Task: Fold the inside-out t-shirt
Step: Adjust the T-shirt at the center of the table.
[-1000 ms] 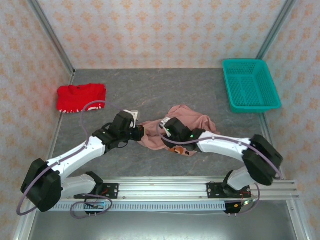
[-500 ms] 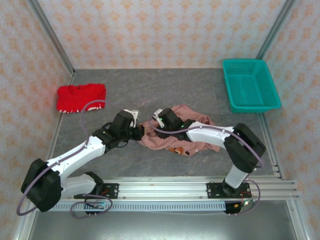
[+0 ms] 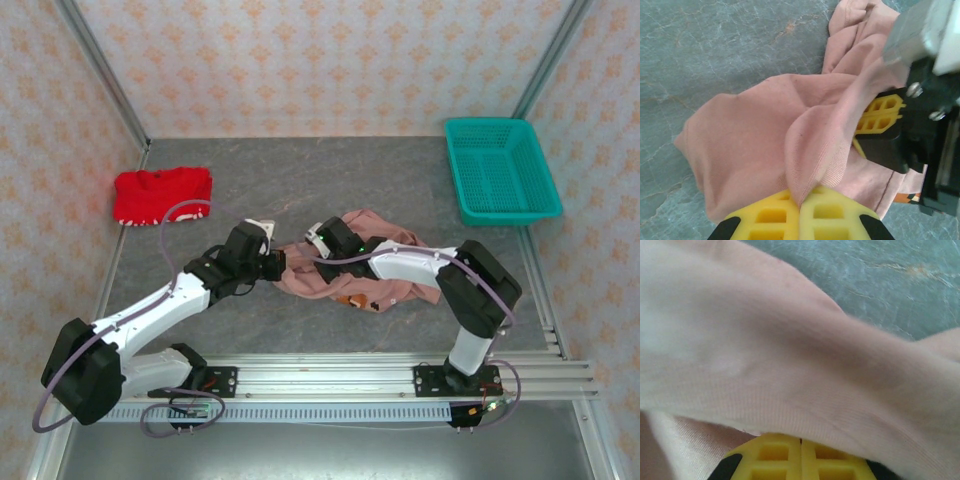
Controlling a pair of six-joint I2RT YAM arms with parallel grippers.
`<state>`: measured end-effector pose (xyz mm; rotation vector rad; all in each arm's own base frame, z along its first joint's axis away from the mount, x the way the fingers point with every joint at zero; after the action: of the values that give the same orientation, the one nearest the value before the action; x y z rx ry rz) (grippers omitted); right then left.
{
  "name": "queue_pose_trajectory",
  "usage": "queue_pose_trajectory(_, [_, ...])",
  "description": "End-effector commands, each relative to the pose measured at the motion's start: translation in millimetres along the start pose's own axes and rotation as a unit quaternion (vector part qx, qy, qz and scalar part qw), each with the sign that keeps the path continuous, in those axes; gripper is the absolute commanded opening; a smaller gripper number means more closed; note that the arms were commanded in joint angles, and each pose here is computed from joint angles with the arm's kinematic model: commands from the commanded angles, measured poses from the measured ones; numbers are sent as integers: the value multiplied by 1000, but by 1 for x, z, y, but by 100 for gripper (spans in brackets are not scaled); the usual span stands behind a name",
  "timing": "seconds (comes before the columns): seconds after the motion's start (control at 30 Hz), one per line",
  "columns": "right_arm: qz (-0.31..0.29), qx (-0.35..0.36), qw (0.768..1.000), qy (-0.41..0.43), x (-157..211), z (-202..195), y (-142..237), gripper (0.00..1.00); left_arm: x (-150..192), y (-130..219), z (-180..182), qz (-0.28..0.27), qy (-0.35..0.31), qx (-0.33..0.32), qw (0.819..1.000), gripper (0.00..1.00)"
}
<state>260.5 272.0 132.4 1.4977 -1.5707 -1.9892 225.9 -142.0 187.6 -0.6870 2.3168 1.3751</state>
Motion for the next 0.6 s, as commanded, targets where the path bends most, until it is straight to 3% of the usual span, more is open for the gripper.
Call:
queue_pose_trajectory(0.0, [-61, -7, 998, -27, -18, -12, 43, 0, -10, 11, 2, -27, 4, -16, 999, 0])
queue_pose_trajectory(0.23, [-157, -124, 974, -108, -20, -18, 116, 0, -9, 6, 7, -37, -1, -29, 999, 3])
queue_pose_trajectory(0.4, [-166, -205, 956, -131, -17, -14, 135, 0, -13, -4, 6, -33, -2, -42, 999, 11])
queue_pose_trajectory(0.57, [-142, -258, 942, -162, -9, -20, 125, 0, -20, -1, 6, -43, -7, -88, 995, 40])
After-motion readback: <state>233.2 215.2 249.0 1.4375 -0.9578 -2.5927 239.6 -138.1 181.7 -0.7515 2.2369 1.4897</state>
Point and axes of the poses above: each hand's point on the last joint's axis, 136 mm out from that joint toward the fingers, its own y axis back along the fingers, its own z axis along the line the jaws close on, x = y × z, the point moved 9 cm from there along y, back along the fingers, and after that the axes turned 9 degrees about y, right-handed, at the moved point
